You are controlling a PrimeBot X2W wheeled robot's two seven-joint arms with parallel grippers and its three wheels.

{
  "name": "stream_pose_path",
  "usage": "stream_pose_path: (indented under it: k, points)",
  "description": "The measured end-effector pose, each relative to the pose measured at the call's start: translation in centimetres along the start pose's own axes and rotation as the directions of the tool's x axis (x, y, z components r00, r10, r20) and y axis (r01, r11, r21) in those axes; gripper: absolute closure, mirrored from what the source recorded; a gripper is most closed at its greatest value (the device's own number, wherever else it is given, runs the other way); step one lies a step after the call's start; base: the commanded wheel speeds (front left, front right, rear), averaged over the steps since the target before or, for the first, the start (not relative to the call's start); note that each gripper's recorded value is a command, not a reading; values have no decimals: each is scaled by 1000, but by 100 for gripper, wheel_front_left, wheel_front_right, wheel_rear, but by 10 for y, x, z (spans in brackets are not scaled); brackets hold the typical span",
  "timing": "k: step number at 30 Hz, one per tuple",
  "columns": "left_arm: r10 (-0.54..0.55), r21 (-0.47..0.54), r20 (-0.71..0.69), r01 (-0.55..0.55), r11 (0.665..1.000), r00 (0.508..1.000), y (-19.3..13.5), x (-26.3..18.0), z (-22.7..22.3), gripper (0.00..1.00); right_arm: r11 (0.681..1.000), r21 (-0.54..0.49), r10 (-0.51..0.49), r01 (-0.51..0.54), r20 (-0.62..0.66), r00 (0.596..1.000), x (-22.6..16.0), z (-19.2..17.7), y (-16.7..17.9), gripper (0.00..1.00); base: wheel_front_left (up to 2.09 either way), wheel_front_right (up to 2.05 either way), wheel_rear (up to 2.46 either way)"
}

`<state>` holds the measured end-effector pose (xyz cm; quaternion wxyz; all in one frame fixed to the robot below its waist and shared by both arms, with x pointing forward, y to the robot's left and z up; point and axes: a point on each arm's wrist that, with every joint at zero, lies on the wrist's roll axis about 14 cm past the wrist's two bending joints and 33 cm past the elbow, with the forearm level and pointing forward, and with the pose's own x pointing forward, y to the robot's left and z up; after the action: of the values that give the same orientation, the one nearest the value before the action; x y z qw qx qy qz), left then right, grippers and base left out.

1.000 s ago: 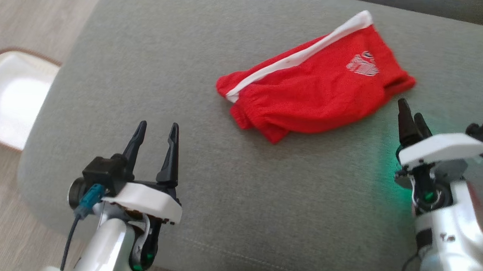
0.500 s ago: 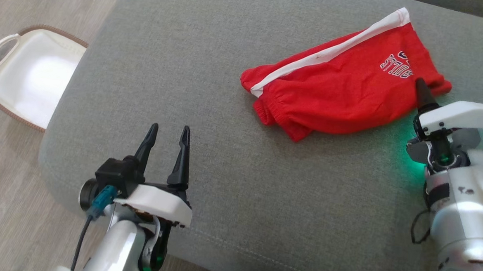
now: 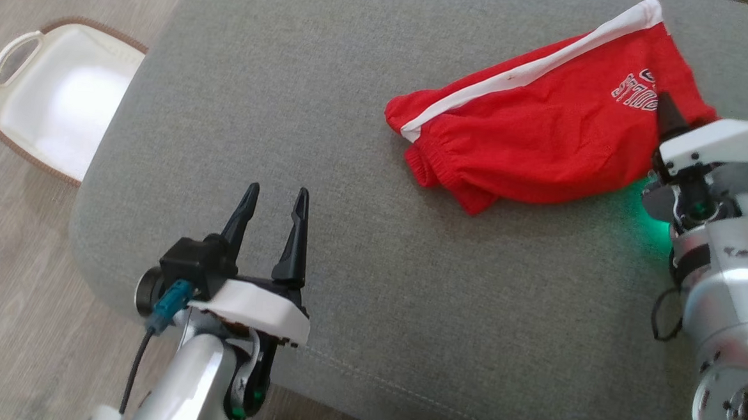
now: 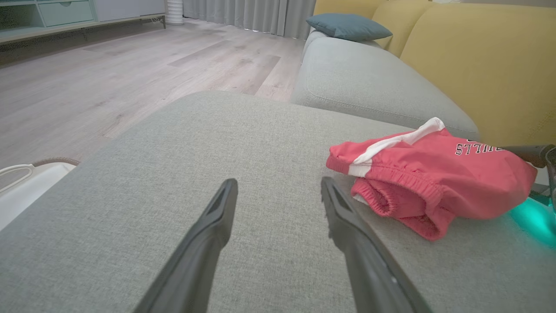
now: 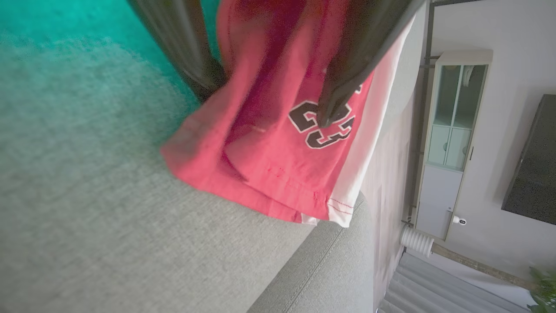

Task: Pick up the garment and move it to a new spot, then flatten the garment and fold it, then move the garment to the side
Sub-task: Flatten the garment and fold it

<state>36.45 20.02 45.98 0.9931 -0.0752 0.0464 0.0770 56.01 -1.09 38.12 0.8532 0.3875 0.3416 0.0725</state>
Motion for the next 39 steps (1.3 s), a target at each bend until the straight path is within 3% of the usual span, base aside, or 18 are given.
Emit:
stream_pose_path:
  k: [3,5,14,24,32,39]
  points:
    - [9,2,-2,-9,1000,1000,2,3,0,0,1000,-7,3,-3,-4,1000,6,1,4,0,0,0,0]
    - [9,1,0,-9,1000,1000,2,5,1,0,1000,-13,6,-6,-3,1000,8,3,6,100,0,0,0]
    - [-34,-8,18,34,999,999,-12,10,5,0,998,56,4,-10,113,994,-12,21,4,100,0,0,0]
    - [-130,-18,44,131,991,991,-42,14,11,0,990,139,-68,24,317,946,-78,45,-57,100,0,0,0]
    - [-201,-28,53,202,979,978,-65,9,12,0,976,211,-140,53,424,895,-133,31,-101,100,0,0,0]
    - [-238,-23,67,240,971,969,-78,5,17,0,972,232,-148,46,444,884,-149,20,-105,100,0,0,0]
